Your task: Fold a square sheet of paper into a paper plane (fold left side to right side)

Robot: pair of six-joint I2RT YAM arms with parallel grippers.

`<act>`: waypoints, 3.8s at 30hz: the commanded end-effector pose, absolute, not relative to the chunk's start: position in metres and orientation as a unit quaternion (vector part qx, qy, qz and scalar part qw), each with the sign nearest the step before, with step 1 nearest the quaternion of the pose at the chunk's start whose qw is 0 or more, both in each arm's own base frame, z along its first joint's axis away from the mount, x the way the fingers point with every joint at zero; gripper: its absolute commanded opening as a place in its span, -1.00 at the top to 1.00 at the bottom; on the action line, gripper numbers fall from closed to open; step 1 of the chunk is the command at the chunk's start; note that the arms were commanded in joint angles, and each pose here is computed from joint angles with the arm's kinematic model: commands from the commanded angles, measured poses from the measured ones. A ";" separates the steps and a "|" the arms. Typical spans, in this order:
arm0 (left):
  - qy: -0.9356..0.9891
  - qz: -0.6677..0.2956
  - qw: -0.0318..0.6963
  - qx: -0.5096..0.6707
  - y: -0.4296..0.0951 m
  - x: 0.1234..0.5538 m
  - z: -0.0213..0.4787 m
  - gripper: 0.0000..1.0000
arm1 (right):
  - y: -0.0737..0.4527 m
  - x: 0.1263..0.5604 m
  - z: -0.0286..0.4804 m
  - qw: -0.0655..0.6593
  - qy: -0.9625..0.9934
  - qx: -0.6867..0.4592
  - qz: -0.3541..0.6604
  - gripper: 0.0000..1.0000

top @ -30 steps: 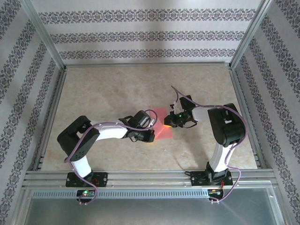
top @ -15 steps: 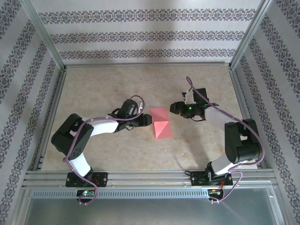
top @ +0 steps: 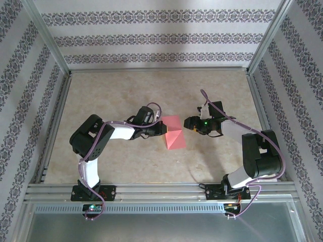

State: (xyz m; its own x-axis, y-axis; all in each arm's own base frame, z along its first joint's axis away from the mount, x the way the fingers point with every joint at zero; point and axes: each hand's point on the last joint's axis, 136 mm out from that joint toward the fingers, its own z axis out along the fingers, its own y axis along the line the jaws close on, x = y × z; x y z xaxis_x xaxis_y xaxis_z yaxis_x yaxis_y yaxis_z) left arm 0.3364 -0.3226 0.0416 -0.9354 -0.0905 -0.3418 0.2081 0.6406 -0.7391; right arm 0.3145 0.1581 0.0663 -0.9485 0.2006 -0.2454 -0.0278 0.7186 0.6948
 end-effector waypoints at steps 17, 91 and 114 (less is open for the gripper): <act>0.875 -0.410 0.258 0.019 -0.304 0.340 0.074 1.00 | 0.226 0.320 0.058 0.094 0.888 0.007 0.450 -0.12; 0.645 -0.684 0.340 0.017 -0.324 0.346 0.343 -0.32 | 0.228 0.348 0.350 0.439 0.680 -0.025 0.586 1.00; 0.664 -0.671 0.330 0.013 -0.325 0.346 0.333 0.62 | 0.236 0.351 0.336 0.431 0.689 -0.021 0.581 0.99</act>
